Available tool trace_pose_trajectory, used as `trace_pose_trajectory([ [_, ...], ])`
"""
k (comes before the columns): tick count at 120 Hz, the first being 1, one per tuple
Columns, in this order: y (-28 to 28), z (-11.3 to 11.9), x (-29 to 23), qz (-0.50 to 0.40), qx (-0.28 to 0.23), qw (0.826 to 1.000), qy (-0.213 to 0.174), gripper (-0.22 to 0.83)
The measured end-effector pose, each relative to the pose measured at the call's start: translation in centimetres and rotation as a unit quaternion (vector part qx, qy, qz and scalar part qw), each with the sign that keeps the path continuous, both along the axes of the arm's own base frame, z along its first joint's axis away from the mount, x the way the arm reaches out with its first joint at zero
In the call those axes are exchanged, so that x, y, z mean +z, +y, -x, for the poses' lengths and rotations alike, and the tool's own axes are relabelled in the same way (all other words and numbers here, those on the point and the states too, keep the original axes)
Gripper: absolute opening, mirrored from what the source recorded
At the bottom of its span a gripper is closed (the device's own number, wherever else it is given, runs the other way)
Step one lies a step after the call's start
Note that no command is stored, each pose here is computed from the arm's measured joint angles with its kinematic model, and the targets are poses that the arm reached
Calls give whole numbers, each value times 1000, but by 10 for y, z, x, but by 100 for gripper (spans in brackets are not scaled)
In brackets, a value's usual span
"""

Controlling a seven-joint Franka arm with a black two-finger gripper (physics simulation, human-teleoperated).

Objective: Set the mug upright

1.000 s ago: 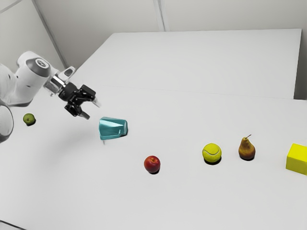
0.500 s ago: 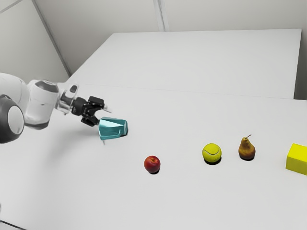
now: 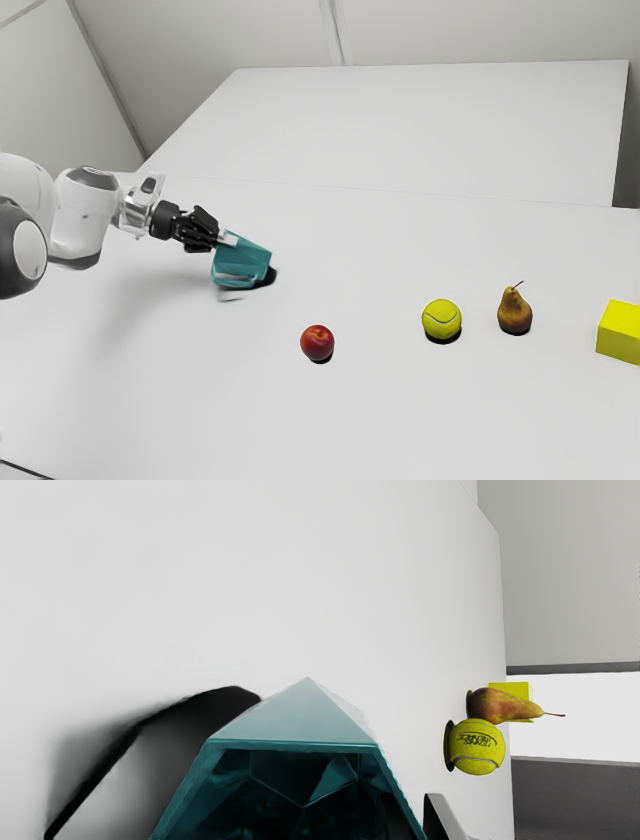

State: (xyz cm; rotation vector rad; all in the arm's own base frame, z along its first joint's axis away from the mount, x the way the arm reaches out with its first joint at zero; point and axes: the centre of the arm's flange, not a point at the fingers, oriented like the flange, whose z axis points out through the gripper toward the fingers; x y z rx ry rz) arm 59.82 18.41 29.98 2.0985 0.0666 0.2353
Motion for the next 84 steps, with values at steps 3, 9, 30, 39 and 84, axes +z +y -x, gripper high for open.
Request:
trace_pose_trajectory([
  [3, 0, 0, 0, 0, -2, 1000, -2, -12],
  [9, -1, 1, 2, 1, -7, 1000, -6, -13],
  [30, 0, 5, 65, -47, -40, 997, -41, -15],
  [39, -3, 6, 95, -110, -77, 990, -36, -16],
  [84, -66, 17, 159, -396, -170, 902, 17, -17],
])
